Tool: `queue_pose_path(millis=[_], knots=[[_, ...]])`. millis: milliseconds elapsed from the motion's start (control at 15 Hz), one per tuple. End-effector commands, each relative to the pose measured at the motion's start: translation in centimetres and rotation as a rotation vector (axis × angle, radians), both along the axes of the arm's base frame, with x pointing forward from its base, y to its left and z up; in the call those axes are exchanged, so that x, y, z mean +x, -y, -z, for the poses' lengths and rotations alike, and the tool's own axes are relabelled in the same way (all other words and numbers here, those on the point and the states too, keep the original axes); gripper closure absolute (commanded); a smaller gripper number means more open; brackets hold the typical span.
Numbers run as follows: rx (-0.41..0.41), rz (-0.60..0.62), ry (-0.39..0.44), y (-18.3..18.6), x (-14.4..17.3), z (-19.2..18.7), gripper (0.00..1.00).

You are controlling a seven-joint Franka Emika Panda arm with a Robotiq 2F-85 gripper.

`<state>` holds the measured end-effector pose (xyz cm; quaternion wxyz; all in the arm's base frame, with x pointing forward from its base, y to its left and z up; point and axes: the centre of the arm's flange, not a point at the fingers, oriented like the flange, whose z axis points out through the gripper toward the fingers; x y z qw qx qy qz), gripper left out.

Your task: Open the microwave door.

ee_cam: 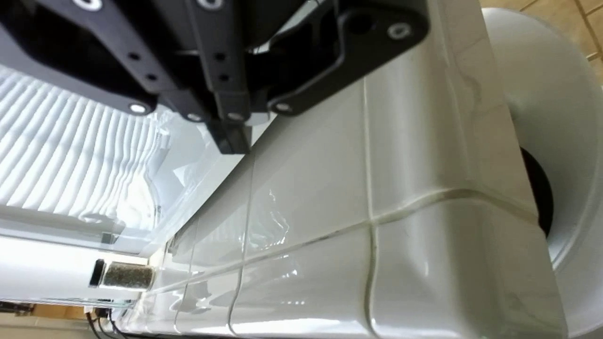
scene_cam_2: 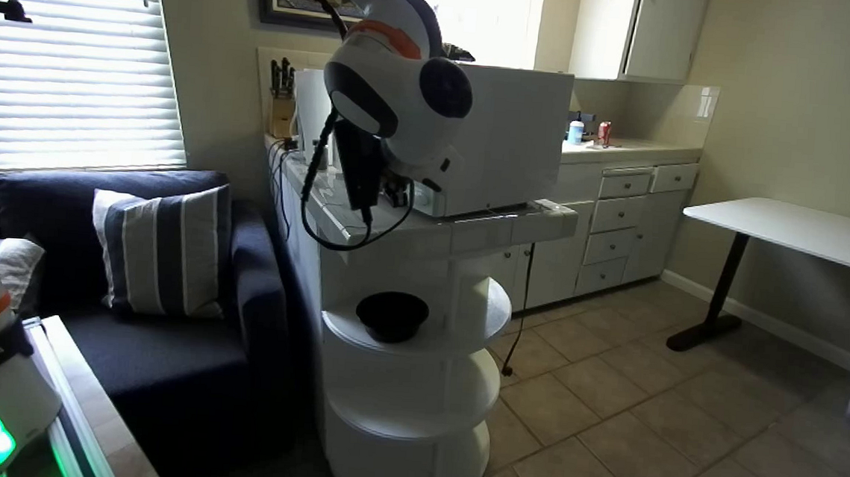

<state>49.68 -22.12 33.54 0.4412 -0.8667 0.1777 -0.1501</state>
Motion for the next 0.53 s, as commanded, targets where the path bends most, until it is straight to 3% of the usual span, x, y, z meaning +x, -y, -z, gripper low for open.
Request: queue_pose_path(millis=[0,467], knots=[[0.016,0.112,-0.003,-0.4,1.3,1.4,1.00],[0.044,0.229,0.015,-0.7,3.5,3.2,1.00]])
